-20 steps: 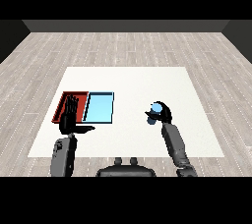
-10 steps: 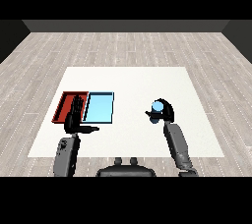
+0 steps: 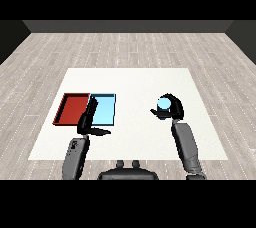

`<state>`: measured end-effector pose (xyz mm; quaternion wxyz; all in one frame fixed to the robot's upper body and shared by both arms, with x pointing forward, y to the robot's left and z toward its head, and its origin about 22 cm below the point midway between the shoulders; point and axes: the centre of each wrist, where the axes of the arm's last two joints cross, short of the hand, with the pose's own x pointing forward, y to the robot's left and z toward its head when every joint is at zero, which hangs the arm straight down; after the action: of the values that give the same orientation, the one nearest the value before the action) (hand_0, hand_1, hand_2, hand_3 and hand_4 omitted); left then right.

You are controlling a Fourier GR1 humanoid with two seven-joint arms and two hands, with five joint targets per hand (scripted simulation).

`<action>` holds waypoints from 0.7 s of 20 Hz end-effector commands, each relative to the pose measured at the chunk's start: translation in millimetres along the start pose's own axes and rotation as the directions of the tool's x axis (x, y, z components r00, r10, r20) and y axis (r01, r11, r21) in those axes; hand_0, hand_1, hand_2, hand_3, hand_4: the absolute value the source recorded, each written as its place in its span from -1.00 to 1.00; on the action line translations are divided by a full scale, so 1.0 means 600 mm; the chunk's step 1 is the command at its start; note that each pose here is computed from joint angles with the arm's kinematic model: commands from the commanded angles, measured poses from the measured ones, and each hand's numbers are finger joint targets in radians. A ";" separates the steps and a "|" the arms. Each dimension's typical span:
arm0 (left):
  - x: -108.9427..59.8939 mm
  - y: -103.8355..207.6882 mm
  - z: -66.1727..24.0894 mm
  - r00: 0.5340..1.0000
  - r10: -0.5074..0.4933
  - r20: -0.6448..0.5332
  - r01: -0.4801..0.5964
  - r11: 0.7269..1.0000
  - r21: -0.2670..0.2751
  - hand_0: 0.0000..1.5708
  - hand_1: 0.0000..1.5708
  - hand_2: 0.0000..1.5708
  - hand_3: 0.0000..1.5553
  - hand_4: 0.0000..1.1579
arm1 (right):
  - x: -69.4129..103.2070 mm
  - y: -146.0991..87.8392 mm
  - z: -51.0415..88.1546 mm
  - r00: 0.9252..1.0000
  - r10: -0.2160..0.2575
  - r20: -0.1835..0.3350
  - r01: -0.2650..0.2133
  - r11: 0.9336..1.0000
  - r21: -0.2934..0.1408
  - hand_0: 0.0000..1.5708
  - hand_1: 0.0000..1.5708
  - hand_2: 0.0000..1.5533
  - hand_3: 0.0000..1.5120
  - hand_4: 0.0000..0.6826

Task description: Pick the blue can and put it in the blue box

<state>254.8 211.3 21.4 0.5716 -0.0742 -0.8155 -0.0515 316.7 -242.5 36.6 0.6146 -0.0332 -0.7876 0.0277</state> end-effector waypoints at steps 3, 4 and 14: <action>-0.017 -0.041 -0.012 0.999 0.014 -0.049 -0.015 0.999 -0.035 -1.00 -1.00 -1.00 -1.00 -1.00 | 0.045 0.093 -0.002 0.999 0.017 0.048 -0.018 1.000 0.014 0.81 0.81 0.86 0.86 0.82; -0.018 -0.042 -0.013 0.999 0.014 -0.049 -0.016 0.999 -0.034 -1.00 -1.00 -1.00 -1.00 -1.00 | 0.049 0.119 0.000 0.999 0.016 0.050 -0.017 1.000 0.014 0.81 0.81 0.86 0.86 0.82; -0.041 -0.084 -0.035 0.989 0.094 -0.114 -0.105 0.990 -0.097 -1.00 -1.00 -1.00 -1.00 -1.00 | 0.077 0.176 0.009 0.994 0.087 0.065 -0.090 0.995 0.045 0.84 0.84 0.87 0.85 0.80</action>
<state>268.4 171.5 11.5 0.6014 -0.1196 -0.7871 -0.0665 309.7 -147.9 63.3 0.5939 -0.0452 -0.8007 0.0640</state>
